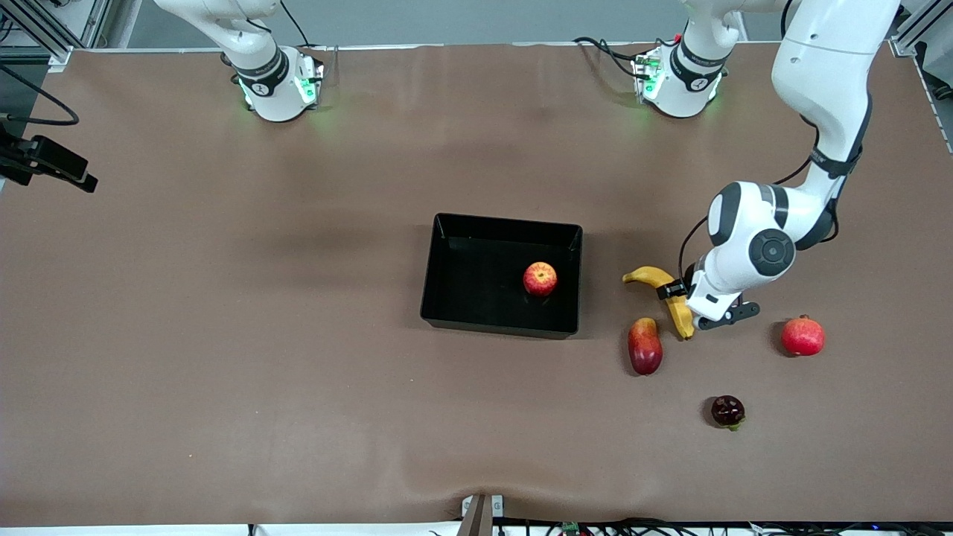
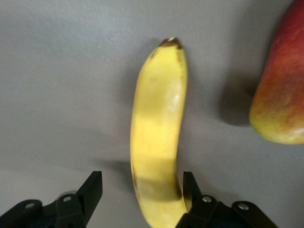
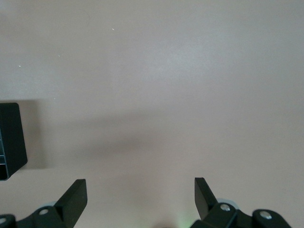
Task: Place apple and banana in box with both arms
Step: 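Lift the banana with the left gripper and carry it over the box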
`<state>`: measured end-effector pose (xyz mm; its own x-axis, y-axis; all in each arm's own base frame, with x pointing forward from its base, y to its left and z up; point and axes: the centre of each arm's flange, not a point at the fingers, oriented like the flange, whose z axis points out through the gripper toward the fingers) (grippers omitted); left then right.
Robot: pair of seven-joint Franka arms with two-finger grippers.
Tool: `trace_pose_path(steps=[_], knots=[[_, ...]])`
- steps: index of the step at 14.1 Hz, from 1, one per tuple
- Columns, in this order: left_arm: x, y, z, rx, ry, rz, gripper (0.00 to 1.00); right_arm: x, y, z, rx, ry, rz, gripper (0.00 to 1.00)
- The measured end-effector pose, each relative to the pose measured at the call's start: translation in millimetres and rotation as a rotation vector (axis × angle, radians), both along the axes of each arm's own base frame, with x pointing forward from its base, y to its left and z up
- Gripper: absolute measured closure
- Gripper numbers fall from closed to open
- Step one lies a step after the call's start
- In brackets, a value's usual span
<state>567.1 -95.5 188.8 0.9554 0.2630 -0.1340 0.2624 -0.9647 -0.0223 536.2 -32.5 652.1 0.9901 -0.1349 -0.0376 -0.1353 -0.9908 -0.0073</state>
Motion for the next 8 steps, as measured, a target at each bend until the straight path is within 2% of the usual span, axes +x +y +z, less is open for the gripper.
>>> trace_pose_path(steps=[1,4,8], knots=[[0,0,-3,0.000,0.003,0.000,0.27,0,0,0,0.000,0.000,0.000,0.00],[3,0,3,-0.001,-0.005,0.000,0.62,0,0,0,0.000,0.000,0.000,0.00],[6,1,65,0.014,0.031,-0.002,0.62,0,0,0,0.000,0.000,0.000,0.00]])
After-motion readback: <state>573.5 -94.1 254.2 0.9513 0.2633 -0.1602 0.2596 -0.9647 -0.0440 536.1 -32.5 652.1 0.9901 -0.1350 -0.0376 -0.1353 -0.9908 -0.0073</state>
